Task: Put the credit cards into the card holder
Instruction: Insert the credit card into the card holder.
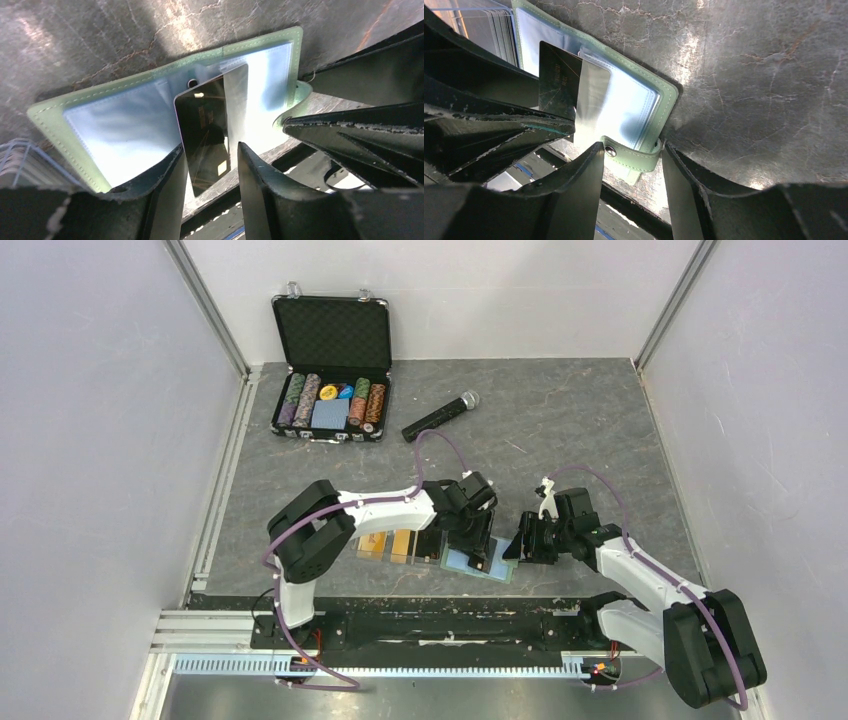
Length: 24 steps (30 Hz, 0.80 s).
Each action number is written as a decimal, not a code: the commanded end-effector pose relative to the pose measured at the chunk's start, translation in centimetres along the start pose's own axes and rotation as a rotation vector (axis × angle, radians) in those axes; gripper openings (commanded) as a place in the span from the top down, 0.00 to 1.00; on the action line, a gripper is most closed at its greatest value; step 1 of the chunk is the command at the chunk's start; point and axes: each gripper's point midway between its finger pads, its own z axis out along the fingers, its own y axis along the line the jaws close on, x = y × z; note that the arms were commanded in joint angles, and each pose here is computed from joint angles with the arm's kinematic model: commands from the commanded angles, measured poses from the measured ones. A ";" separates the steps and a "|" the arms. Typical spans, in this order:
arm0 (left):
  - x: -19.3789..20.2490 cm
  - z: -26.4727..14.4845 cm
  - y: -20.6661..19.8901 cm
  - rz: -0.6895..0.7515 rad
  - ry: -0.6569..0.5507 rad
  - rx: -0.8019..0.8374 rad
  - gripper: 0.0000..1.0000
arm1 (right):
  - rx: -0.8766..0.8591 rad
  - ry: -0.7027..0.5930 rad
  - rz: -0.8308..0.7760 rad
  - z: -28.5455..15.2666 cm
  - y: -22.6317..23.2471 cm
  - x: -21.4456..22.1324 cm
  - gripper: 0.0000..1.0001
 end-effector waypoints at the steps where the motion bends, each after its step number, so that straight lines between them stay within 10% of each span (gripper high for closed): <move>1: 0.1 -0.8 1.4 0.126 0.004 -0.131 0.53 | -0.018 -0.018 -0.011 0.0 0.5 -0.7 0.51; 24: -0.2 0.9 -2.8 0.176 0.024 0.035 0.57 | -0.023 -0.011 -0.007 0.0 0.5 -0.4 0.52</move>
